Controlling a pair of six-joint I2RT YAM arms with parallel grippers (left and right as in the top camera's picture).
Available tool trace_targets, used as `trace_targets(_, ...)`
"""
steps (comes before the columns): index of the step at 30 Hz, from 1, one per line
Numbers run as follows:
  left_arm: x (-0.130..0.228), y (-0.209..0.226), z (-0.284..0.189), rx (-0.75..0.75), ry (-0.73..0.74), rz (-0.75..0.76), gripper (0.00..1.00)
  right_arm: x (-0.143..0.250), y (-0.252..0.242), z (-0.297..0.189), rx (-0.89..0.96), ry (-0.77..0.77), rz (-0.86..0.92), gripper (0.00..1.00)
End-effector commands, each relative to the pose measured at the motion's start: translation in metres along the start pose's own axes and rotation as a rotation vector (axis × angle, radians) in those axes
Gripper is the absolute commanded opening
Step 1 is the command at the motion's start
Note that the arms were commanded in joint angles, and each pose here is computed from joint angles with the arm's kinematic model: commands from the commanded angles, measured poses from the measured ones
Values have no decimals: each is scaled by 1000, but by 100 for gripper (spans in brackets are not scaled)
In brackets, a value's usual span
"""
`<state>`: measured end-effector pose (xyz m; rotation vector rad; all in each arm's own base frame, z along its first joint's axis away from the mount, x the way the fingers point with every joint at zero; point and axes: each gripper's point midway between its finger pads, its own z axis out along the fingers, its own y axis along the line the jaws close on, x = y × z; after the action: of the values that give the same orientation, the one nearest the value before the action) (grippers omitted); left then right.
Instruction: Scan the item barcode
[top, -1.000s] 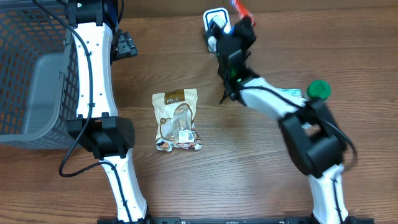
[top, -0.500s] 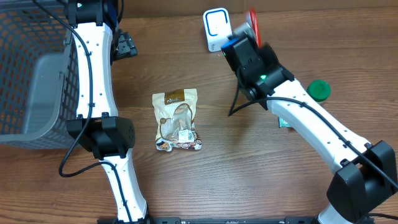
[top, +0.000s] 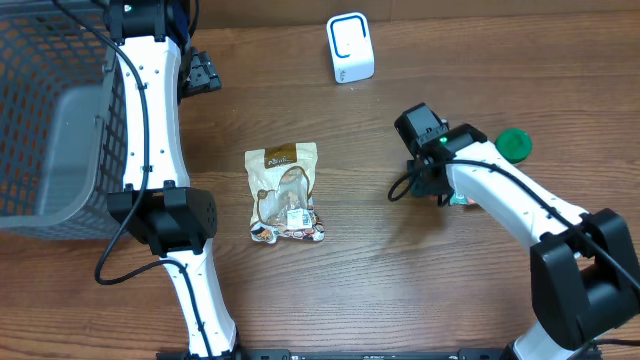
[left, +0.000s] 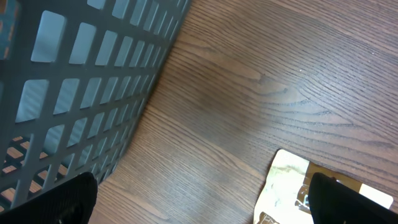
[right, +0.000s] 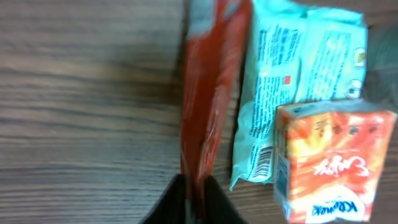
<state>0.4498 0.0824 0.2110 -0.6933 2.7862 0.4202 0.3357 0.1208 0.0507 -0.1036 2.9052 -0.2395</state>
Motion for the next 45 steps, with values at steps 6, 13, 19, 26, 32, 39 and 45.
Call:
trace_targets(6,-2,3,-10,-2,-28,-4,100,-2,-1,0,-25,-21,42,50)
trace_targets(13,-2,3,-10,-2,-28,-4,100,0,53,-9,-323,39,157,53)
trace_targets(19,-2,3,-10,-2,-28,-4,100,-10,109,-33,-558,0,100,56)
trace_targets(26,-2,3,-10,-2,-28,-4,100,-13,179,-66,-691,-133,-9,66)
trace_targets(32,-2,3,-10,-2,-28,-4,100,-4,207,-75,-627,-231,-29,77)
trace_targets(39,-2,3,-10,-2,-28,-4,100,13,175,-52,-406,-203,-32,93)
trace_targets(45,-11,-1,-10,16,-64,-30,100,14,136,-40,-367,-94,39,100)
